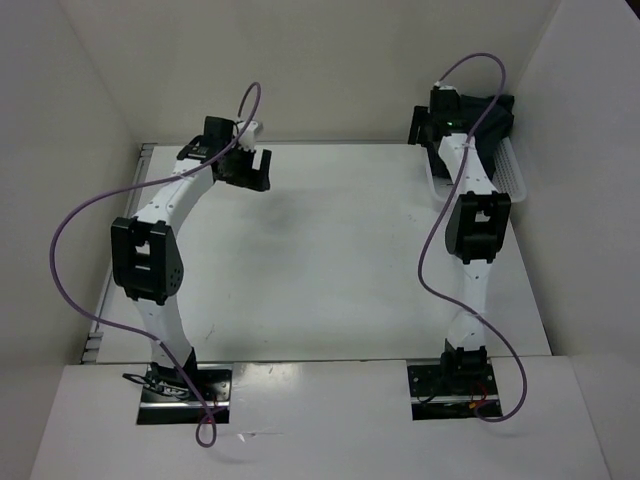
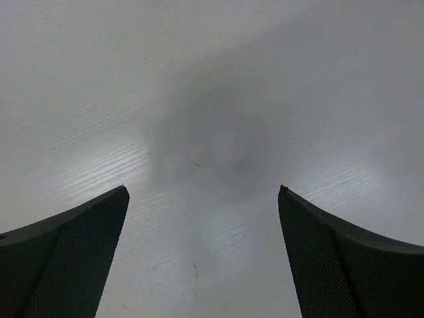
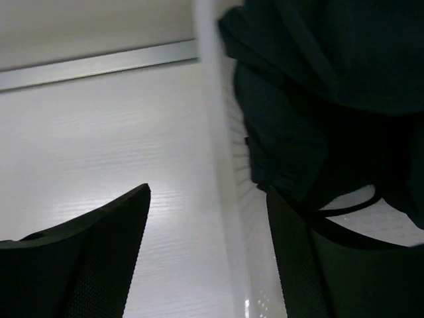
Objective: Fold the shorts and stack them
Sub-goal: Grab the shorts from the pile
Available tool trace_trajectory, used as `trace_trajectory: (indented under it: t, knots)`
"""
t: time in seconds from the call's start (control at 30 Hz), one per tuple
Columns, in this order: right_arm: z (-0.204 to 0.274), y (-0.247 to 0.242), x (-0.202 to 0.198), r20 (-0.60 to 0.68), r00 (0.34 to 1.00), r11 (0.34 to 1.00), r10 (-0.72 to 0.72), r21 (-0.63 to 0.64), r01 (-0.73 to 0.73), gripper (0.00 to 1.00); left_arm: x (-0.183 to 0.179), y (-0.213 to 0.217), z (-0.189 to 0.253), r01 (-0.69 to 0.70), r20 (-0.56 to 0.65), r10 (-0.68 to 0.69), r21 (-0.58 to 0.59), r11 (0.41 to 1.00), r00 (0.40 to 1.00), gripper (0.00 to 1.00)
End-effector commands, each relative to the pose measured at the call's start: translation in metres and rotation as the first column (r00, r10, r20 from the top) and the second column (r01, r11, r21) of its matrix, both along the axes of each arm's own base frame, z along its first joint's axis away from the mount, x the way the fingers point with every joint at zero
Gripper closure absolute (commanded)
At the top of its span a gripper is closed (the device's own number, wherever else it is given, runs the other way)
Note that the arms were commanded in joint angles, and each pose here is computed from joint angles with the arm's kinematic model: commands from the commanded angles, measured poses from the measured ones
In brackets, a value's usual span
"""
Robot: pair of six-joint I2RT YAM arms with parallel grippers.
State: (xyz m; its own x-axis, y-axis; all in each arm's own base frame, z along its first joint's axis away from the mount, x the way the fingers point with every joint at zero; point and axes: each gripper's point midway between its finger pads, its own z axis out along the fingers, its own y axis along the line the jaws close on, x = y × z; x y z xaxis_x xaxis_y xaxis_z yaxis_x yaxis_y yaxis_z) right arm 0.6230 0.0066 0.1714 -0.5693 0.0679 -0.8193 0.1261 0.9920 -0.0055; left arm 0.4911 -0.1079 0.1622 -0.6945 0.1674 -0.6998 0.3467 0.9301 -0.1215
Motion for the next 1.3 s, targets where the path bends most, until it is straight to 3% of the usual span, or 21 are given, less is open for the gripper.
trace_trajectory:
  t: [0.0,0.13,0.33,0.6,0.77,0.87,1.2,1.27]
  knots:
    - [0.073,-0.043,0.02,0.186,0.958,0.971,-0.216,0.141,0.192,0.26,0.001,-0.011,0.017,0.014,0.034,-0.014,0.017,1.0,0.999,0.0]
    - [0.056,-0.067,0.031,0.18,0.946,0.952,-0.271,0.195,0.235,0.28,0.008,-0.013,0.004,0.006,0.016,-0.007,0.038,0.999,1.0,0.0]
    - [0.023,-0.094,0.03,0.129,0.936,0.936,-0.326,0.183,0.301,0.21,0.012,-0.021,-0.013,0.014,-0.01,-0.014,0.059,0.998,1.0,0.0]
    - [-0.025,-0.075,0.023,0.019,0.986,0.954,-0.167,0.257,0.157,0.11,0.013,-0.035,-0.018,0.048,-0.025,-0.047,0.045,0.998,0.999,0.0]
    - [-0.035,-0.105,0.018,0.008,0.946,0.924,-0.325,0.213,0.316,0.11,0.017,-0.036,-0.011,0.047,-0.007,-0.047,0.042,0.998,0.999,0.0]
    - [-0.043,-0.105,0.02,-0.001,0.943,0.92,-0.332,0.22,0.324,0.11,0.018,-0.034,-0.016,0.041,-0.015,-0.04,0.05,0.998,0.999,0.0]
    - [-0.07,-0.086,0.025,-0.051,0.968,0.928,-0.245,0.278,0.249,0.38,0.021,-0.044,-0.01,0.045,0.009,-0.046,0.07,0.997,0.999,0.0]
    - [-0.07,-0.081,0.025,-0.053,0.973,0.928,-0.224,0.294,0.229,0.54,0.022,-0.043,-0.015,0.04,0.002,-0.04,0.078,0.996,0.999,0.0]
